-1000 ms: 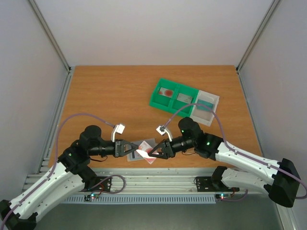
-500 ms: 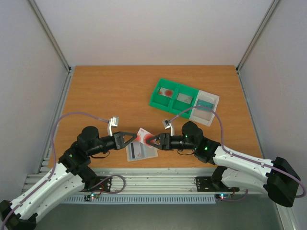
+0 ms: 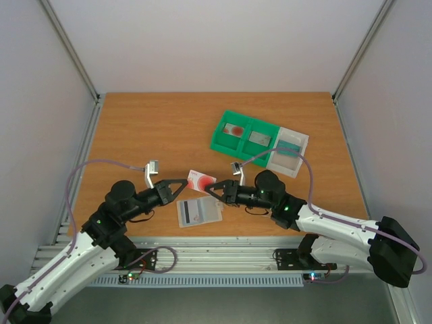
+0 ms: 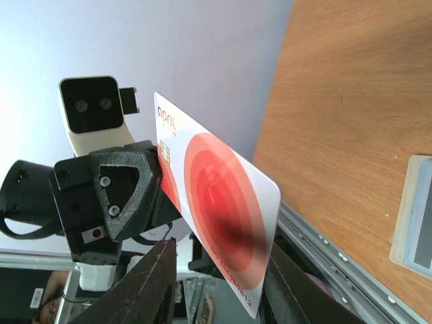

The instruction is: Take the credit cards out of the card holder

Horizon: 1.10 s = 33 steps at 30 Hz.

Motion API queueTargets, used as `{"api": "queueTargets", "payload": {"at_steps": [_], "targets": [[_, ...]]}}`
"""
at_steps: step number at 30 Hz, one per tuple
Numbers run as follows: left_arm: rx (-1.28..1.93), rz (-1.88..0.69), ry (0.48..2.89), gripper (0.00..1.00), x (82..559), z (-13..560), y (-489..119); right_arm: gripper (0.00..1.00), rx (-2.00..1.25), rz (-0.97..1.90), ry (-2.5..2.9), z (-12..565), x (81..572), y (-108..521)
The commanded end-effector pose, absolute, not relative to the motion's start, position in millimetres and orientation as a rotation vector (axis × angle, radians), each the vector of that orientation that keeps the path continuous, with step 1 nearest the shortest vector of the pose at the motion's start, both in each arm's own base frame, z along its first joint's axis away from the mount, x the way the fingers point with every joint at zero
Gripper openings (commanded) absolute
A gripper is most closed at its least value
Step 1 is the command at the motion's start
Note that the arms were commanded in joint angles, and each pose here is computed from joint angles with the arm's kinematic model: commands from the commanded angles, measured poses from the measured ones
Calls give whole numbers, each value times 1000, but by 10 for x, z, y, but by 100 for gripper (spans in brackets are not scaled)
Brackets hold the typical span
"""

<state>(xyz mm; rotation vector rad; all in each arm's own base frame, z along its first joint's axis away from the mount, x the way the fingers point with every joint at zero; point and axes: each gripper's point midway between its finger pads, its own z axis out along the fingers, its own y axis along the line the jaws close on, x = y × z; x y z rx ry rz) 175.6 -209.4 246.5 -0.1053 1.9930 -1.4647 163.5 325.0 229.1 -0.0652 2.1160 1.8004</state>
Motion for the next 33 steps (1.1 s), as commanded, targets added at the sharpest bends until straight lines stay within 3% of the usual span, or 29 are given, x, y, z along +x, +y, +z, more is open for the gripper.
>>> {"api": "queueTargets", "payload": {"at_steps": [1,5,16,19,21,25,30,33], "targets": [[-162,-1468,1898,0,1848,2572,-2035,34,-27,1815,2057,2411,1701,3282],[-187,-1473,1887,0,1866,2588,-2020,30,-30,1822,2055,2421,1694,3307],[-245,-1461,1890,0,1887,2498,-1963,2,-35,1799,2038,2455,1676,3307],[-249,-1454,1896,2,1873,2493,-1944,1,-52,1774,2048,2459,1675,3308],[-249,-1436,1905,16,1862,2477,-1919,1,-57,1753,2055,2460,1678,3291],[-245,-1381,1935,57,1832,2423,-1854,1,-81,1639,2092,2449,1708,3221],[-229,-1264,2017,95,1782,2321,-1744,1,-130,1409,2128,2560,1816,3070],[-204,-1178,2070,99,1761,2231,-1682,1,-153,1283,2164,2576,1902,2988]]}}
